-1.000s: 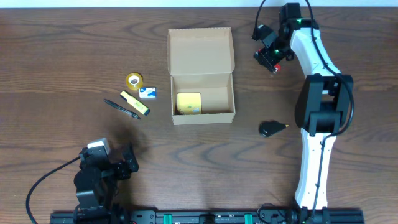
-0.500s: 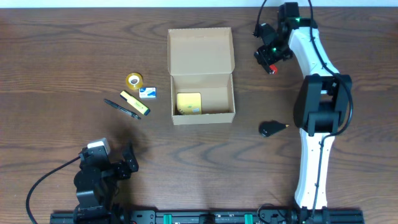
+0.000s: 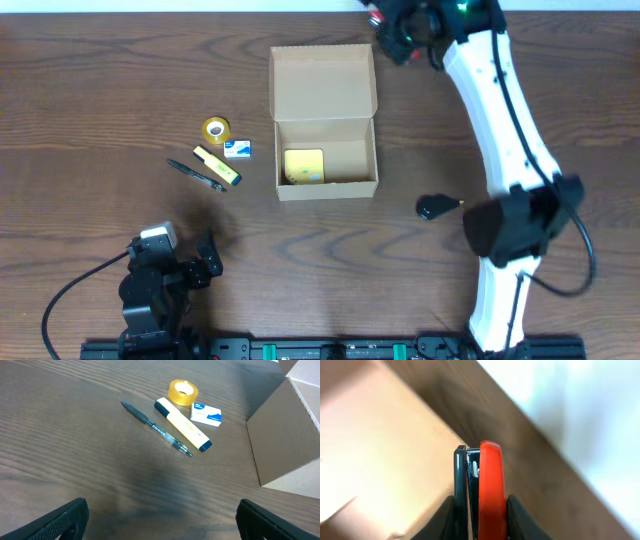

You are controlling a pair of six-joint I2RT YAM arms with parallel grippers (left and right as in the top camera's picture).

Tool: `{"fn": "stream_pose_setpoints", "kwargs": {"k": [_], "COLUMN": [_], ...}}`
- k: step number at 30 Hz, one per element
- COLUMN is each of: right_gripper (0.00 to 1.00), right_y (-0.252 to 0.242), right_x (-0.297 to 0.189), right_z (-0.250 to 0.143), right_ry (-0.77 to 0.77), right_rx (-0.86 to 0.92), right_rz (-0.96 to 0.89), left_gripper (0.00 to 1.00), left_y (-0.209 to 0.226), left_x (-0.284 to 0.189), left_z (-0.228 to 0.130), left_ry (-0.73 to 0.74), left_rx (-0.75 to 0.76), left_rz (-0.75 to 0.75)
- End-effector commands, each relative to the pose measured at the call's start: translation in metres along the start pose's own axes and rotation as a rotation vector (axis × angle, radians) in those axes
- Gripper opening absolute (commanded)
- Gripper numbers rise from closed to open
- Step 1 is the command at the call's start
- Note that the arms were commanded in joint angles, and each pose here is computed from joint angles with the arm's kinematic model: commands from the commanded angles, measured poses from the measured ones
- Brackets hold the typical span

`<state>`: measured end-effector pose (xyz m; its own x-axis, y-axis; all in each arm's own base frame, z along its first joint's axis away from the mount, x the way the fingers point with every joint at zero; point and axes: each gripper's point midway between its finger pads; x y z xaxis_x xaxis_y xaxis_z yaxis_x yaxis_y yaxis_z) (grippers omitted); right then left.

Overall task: Pack container
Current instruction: 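Carry the stapler with the right gripper over the box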

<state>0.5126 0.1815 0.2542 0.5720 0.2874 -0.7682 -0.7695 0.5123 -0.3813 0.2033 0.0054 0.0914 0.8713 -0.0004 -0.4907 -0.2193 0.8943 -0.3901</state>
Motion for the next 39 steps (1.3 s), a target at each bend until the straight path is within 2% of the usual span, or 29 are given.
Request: {"fn": "stream_pose_setpoints", "kwargs": {"k": [1, 8, 20, 29, 34, 39], "right_gripper": [0.01, 0.01, 0.01, 0.02, 0.01, 0.01], "right_y": [0.041, 0.129, 0.210, 0.239, 0.231, 0.225], "right_x": [0.000, -0.002, 0.043, 0.071, 0.088, 0.095], "right_z": [0.021, 0.030, 0.006, -0.005, -0.020, -0.023], "right_ry": [-0.047, -0.106, -0.071, -0.077, -0.016, -0.017], "right_rx": [-0.169, -0.345, -0.463, -0.496, -0.514, -0.511], "right_rz": [0.115, 0.414, 0.589, 0.604, 0.537, 0.511], "left_gripper": [0.95, 0.95, 0.95, 0.95, 0.95, 0.95], "left_y": [-0.001, -0.001, -0.001, -0.001, -0.001, -0.001], "left_x": [0.001, 0.001, 0.001, 0.001, 0.001, 0.001], "left_z": [-0.002, -0.002, -0.002, -0.002, -0.002, -0.002], "left_ry": [0.003, 0.003, 0.003, 0.003, 0.003, 0.003], "left_rx": [0.002, 0.002, 0.002, 0.002, 0.002, 0.002], "left_rz": [-0.007, -0.007, -0.007, -0.006, -0.007, -0.007]}}
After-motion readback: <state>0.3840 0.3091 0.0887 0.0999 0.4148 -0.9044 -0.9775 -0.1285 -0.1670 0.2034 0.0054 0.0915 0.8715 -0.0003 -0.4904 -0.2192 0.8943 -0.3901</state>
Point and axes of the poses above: each gripper's point midway between its finger pads, its own x axis out along the fingers, its own y axis along the line the jaws close on, z = x × y, and after that the axes turned 12 degrees about -x, right-handed
